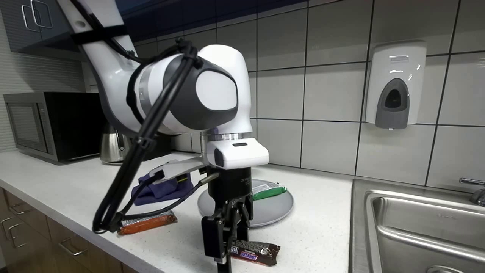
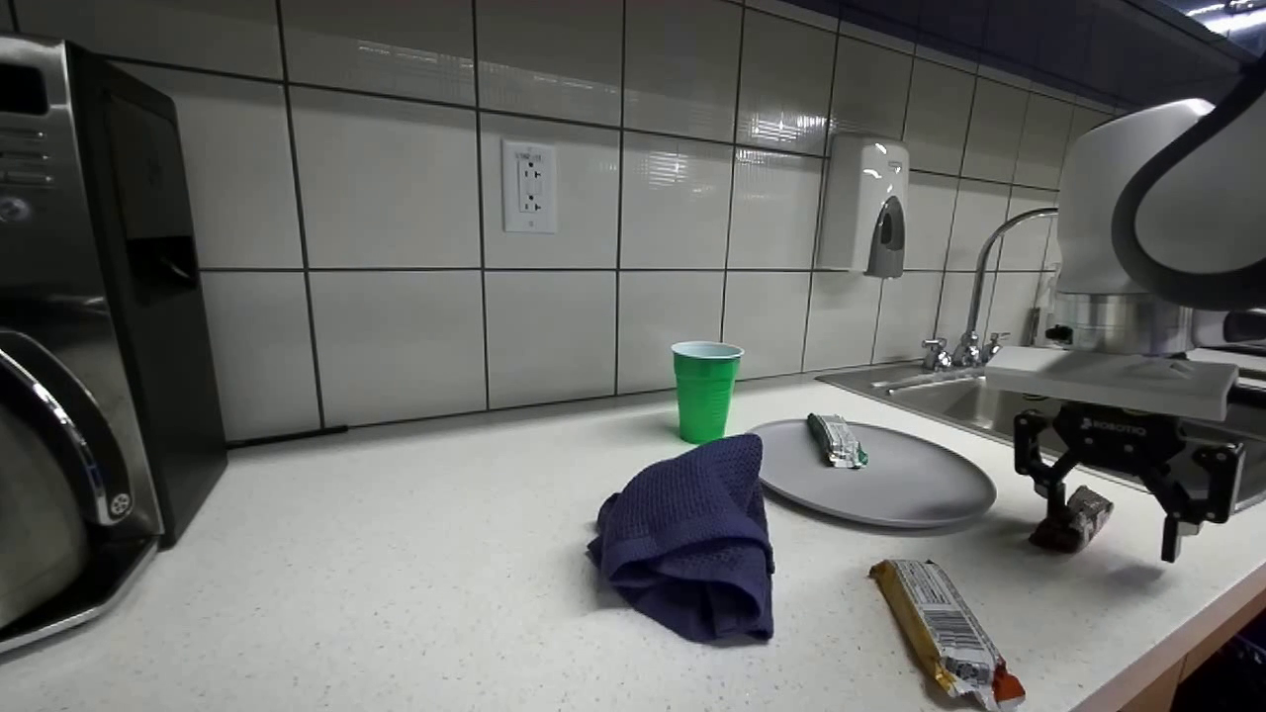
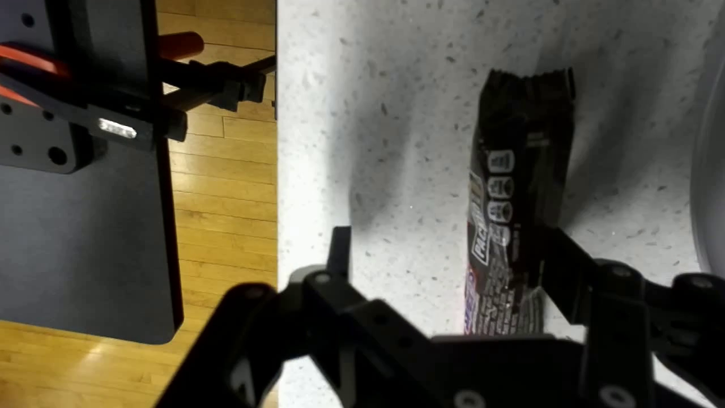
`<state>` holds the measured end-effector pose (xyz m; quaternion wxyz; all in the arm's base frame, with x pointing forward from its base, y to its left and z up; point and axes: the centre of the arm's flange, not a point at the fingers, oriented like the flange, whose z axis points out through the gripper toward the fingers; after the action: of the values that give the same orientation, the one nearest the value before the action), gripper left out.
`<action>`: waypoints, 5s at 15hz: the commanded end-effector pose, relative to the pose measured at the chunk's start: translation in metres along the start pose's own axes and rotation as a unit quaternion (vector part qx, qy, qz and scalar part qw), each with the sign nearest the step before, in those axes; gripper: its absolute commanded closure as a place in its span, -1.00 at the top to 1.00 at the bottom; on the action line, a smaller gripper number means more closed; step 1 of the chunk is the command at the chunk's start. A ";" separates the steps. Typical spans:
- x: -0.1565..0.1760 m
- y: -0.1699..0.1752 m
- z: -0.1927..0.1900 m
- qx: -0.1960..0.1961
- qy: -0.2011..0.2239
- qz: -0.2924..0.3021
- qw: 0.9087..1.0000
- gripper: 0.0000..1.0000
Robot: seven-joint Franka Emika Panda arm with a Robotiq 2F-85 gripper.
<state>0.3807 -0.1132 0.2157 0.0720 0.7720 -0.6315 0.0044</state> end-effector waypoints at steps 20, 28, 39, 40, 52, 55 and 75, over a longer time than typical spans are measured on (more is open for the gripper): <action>0.009 -0.028 -0.042 0.028 0.017 -0.016 0.999 -0.93; 0.012 -0.079 -0.062 0.044 0.042 -0.090 0.994 -0.93; -0.001 -0.120 -0.046 0.030 0.059 -0.238 0.969 -0.93; -0.001 -0.122 -0.046 0.029 0.059 -0.243 0.968 -0.49; 0.000 -0.111 -0.056 0.034 0.062 -0.260 0.963 1.00; 0.000 -0.118 -0.046 0.039 0.060 -0.248 0.966 1.00; -0.024 -0.103 -0.079 0.076 0.089 -0.276 0.954 1.00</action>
<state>0.5016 -0.0717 0.2617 0.0693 0.9119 -0.3963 0.0808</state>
